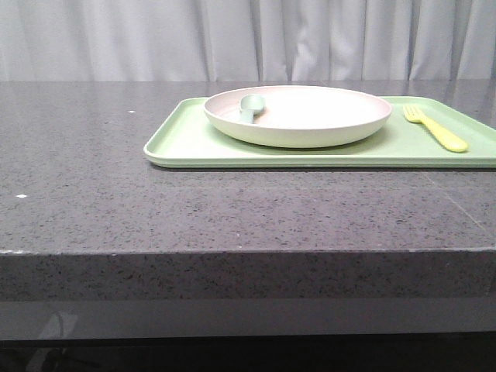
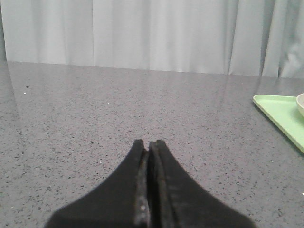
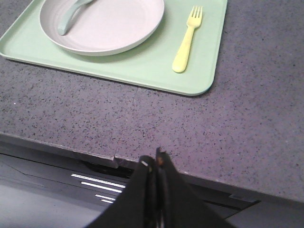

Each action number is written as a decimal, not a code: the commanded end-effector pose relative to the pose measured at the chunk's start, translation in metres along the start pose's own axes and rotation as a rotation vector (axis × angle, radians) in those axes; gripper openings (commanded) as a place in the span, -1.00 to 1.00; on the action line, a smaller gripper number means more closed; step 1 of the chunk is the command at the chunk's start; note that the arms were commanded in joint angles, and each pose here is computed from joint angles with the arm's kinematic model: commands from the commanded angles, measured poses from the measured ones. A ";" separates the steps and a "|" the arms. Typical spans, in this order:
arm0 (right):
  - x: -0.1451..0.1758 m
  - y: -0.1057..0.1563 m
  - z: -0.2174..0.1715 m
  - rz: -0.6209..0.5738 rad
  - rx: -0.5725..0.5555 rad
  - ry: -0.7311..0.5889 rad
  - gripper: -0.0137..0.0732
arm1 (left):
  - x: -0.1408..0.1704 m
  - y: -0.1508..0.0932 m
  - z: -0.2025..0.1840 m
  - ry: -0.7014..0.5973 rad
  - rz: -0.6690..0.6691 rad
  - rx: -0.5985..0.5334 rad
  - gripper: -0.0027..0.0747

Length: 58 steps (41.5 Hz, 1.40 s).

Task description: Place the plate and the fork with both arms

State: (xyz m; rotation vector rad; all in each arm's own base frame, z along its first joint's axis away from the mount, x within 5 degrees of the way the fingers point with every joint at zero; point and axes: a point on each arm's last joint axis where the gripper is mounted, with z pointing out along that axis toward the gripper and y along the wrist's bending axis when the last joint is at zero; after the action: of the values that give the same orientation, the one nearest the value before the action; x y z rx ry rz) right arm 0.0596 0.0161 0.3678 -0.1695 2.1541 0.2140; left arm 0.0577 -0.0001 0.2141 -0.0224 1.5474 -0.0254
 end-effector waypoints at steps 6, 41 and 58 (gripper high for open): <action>-0.011 0.000 -0.004 -0.006 0.009 -0.085 -0.84 | -0.004 0.001 -0.004 -0.161 -0.017 -0.017 -0.98; -0.011 0.000 -0.004 -0.006 0.009 -0.081 -0.84 | -0.005 -0.001 -0.005 -0.169 -0.021 0.020 -0.98; -0.002 -0.005 -0.004 0.001 0.052 -0.118 -0.84 | -0.005 -0.001 -0.004 -0.167 -0.021 0.020 -0.98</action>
State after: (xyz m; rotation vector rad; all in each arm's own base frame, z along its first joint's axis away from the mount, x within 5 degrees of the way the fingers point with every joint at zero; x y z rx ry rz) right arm 0.0575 0.0149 0.3632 -0.1596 2.1535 0.2089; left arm 0.0559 -0.0005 0.2124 -0.0163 1.4819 -0.0330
